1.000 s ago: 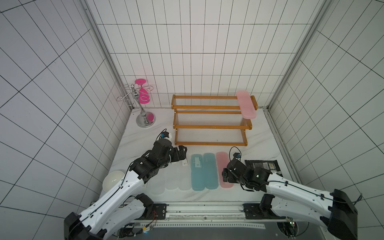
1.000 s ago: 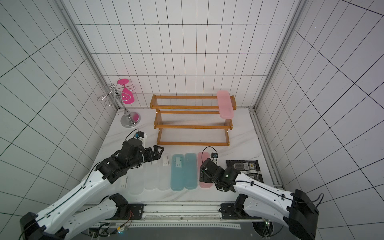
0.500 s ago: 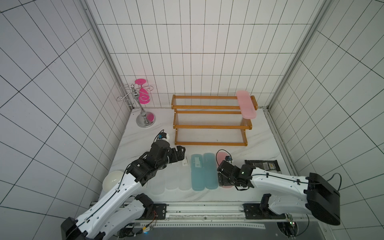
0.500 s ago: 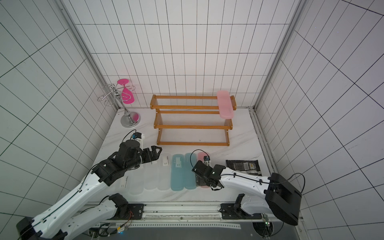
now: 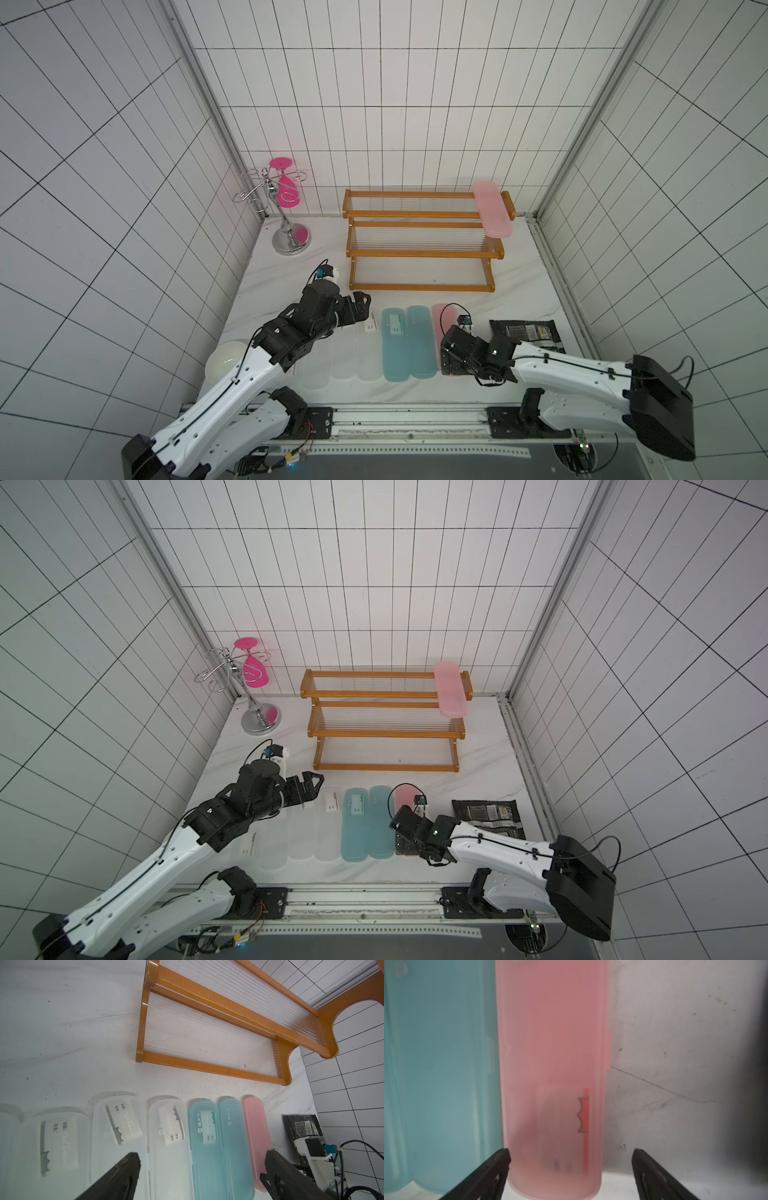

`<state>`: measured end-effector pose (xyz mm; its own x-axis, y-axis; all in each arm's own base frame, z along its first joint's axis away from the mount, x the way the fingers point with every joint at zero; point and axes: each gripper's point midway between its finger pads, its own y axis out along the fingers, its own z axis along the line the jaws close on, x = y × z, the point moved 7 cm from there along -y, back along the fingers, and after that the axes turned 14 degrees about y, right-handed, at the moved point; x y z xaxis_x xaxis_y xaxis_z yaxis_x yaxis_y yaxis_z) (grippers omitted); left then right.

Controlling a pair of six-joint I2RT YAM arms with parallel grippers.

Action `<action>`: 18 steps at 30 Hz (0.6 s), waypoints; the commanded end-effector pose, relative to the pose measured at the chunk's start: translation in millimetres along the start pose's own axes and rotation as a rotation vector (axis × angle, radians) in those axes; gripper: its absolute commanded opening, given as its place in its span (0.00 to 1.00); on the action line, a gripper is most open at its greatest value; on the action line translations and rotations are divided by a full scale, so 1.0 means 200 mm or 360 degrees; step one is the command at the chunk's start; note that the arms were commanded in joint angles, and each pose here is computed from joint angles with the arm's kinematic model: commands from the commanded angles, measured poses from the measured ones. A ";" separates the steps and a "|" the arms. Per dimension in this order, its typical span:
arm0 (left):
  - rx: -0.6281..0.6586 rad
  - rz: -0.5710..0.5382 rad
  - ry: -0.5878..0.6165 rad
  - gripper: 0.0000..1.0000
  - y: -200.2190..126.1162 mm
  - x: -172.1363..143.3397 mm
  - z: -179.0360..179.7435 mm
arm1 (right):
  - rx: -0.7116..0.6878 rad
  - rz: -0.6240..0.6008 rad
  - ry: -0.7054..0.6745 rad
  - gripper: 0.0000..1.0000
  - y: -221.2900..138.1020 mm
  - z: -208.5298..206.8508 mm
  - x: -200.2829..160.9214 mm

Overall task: Place the pencil cases on the shelf according to color
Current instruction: Adjust the pencil case at the center of the board.

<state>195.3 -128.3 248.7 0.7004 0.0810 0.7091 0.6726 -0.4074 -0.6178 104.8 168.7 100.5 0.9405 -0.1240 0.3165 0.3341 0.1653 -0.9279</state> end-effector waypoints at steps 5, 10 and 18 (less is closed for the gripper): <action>-0.0013 0.0002 0.0003 0.98 -0.01 0.00 0.00 | -0.0065 0.0059 -0.0041 0.96 0.00 0.00 -0.02; -0.0021 -0.0001 -0.0008 0.98 -0.01 -0.01 0.00 | -0.0082 0.0076 -0.0070 0.96 0.02 0.07 0.00; -0.0036 -0.0007 0.0004 0.98 -0.02 -0.01 0.00 | -0.0162 0.0123 -0.0067 0.97 0.10 0.11 -0.01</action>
<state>192.9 -128.0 247.3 0.7037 0.0822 0.7057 0.6674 -0.4172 -0.6169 113.3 194.6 95.0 0.9573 -0.0890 0.2750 0.2840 0.1111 -0.9524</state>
